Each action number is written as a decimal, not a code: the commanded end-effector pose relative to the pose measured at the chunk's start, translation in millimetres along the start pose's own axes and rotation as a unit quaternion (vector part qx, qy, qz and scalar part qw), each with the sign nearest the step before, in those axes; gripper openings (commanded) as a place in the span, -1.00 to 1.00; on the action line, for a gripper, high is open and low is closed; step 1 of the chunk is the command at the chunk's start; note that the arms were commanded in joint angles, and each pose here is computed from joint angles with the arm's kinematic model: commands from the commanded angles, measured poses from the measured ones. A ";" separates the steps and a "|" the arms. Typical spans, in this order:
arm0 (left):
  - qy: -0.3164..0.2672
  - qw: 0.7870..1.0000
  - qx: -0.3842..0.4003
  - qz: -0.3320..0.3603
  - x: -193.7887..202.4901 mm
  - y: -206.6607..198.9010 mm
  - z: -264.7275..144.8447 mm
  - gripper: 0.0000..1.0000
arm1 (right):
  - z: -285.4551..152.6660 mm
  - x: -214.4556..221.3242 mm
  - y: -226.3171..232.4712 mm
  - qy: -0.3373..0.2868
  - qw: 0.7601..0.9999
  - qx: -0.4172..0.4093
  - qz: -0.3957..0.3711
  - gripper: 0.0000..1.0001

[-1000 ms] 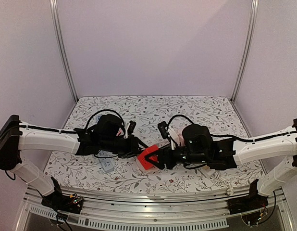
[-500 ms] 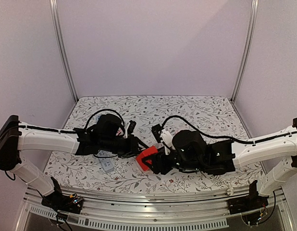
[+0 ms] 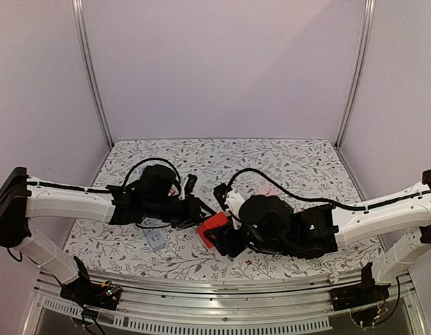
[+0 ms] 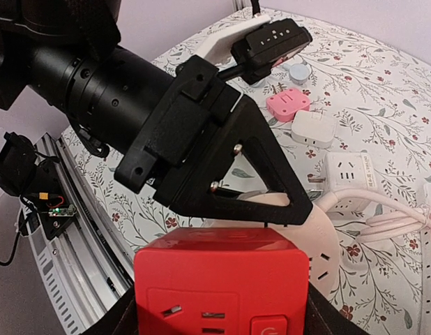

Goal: Pull the plug off the socket
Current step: Remove the plug from the socket.

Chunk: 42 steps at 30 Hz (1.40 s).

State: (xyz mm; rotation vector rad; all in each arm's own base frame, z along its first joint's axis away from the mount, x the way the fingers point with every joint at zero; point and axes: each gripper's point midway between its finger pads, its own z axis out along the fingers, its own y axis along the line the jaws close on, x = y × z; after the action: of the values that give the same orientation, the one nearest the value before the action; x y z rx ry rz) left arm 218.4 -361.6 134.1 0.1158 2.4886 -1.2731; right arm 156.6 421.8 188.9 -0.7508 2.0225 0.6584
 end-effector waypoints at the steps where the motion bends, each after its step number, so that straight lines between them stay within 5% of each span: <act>1: 0.016 1.000 0.010 0.019 5.8 -5.5 -3.8 -0.80 | -3.8 -25.6 -10.8 -0.037 0.999 0.035 -0.008 -0.52; 19: 0.014 0.998 0.025 0.060 9.2 -16.3 -13.7 -0.84 | -1.5 -34.6 -33.6 -0.045 0.990 -0.041 0.131 -0.52; 30: 0.010 0.999 -0.008 0.036 6.9 -2.7 -12.1 -0.85 | 3.5 -29.5 -36.7 -0.039 0.993 -0.010 0.111 -0.54; 42: 0.006 1.000 -0.026 0.005 2.5 11.5 -9.2 -0.87 | 0.0 -25.6 -15.7 -0.032 0.998 0.051 0.008 -0.55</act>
State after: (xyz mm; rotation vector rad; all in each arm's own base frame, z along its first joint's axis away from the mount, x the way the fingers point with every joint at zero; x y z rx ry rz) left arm 219.1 -355.7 136.6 0.1417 2.4778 -1.2318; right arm 160.2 424.6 193.3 -0.6795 2.0645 0.7756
